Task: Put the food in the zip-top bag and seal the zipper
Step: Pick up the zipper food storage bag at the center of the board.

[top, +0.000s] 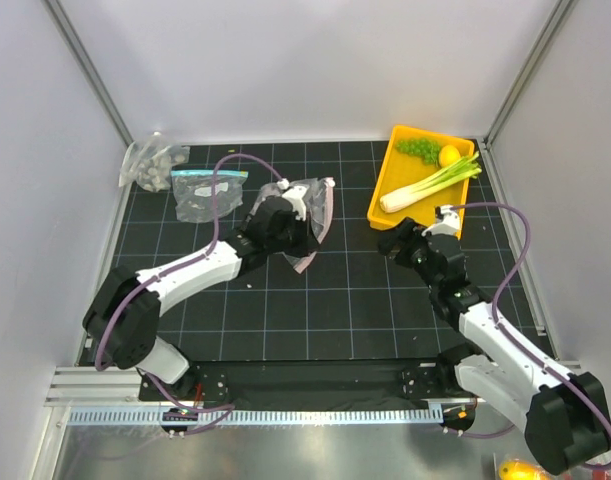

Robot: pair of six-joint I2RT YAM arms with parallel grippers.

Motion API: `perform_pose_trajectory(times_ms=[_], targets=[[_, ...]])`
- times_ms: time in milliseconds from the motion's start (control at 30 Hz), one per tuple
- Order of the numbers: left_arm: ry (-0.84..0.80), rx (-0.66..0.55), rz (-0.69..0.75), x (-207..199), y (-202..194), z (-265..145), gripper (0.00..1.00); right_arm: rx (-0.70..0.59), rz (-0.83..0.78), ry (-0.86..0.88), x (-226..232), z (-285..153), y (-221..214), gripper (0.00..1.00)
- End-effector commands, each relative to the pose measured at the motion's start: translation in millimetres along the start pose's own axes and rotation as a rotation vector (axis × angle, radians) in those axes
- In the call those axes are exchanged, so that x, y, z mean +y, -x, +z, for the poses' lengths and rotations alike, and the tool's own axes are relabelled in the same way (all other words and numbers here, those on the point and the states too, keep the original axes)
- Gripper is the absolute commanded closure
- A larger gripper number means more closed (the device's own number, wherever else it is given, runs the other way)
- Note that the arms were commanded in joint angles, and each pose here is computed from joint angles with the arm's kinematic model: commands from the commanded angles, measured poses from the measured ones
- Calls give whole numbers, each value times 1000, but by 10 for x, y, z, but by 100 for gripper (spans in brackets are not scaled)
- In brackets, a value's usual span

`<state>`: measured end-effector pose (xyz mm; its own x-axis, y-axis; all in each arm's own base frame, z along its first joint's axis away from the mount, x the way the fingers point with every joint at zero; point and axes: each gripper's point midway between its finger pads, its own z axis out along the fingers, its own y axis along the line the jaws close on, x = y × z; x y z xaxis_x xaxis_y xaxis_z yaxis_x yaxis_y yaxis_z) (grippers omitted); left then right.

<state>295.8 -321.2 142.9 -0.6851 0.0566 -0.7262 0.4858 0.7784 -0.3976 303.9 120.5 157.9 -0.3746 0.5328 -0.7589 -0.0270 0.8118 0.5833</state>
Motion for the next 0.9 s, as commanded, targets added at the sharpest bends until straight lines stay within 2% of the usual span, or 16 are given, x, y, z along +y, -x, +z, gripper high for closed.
perform_pose_trajectory(times_ms=[0, 133, 300, 533, 867], targets=[[-265, -87, -82, -409, 214, -112, 100, -27, 15, 257, 577, -11, 196, 21], [-378, -89, -106, -577, 206, -160, 100, -3, 18, 375, 777, -51, 157, 28], [-509, -78, -99, -771, 188, -261, 100, 7, 17, 396, 813, -41, 139, 39], [-574, -121, -84, -868, 233, -409, 100, 37, 15, 405, 827, -4, 82, 41], [-625, -106, -88, -942, 209, -440, 100, 53, 15, 426, 857, 12, 52, 42]])
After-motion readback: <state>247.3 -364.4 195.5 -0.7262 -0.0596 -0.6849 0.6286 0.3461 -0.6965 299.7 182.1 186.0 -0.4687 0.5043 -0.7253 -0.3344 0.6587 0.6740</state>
